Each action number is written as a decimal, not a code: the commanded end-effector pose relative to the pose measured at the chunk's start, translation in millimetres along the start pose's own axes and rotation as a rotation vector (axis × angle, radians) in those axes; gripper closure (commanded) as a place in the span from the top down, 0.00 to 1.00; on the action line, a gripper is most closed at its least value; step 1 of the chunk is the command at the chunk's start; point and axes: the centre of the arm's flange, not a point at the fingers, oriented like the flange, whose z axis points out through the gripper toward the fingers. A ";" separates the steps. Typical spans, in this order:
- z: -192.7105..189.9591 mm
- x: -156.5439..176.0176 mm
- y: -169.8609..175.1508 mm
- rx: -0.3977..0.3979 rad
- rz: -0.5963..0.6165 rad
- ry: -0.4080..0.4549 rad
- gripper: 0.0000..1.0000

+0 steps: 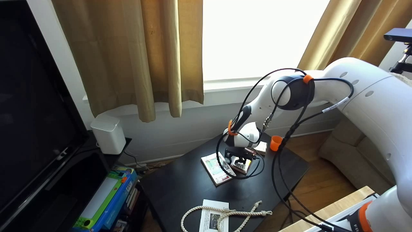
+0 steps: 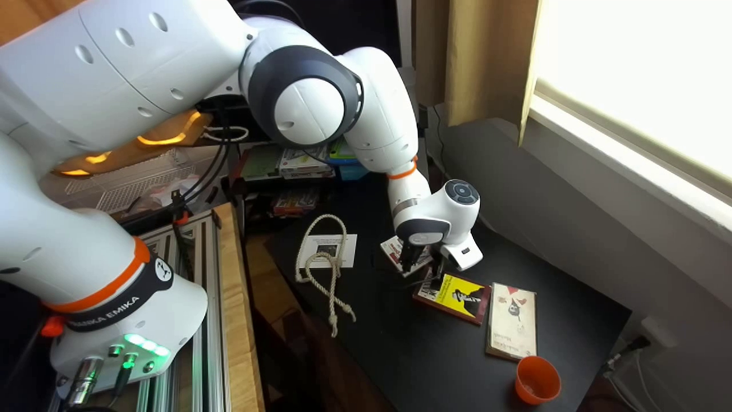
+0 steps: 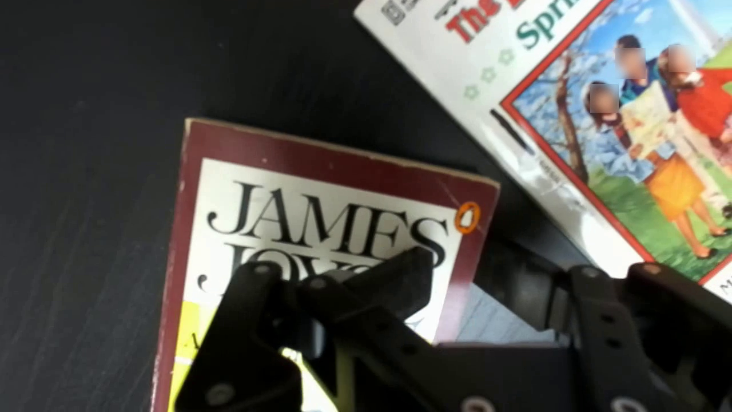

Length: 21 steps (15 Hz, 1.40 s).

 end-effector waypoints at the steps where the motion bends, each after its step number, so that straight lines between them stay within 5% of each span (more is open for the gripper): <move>1: 8.0 -1.9 4.1 0.001 0.025 0.006 0.01; 7: -16.8 -2.4 8.9 -0.035 0.055 0.010 0.00; 8: -23.0 -2.3 8.9 -0.026 0.052 0.020 0.25; 11: -40.7 -3.8 8.9 -0.051 0.014 0.038 0.39; 19: -62.7 -26.3 -1.1 -0.071 -0.187 0.011 0.98; 21: -58.7 -31.5 3.5 -0.119 -0.232 -0.017 1.00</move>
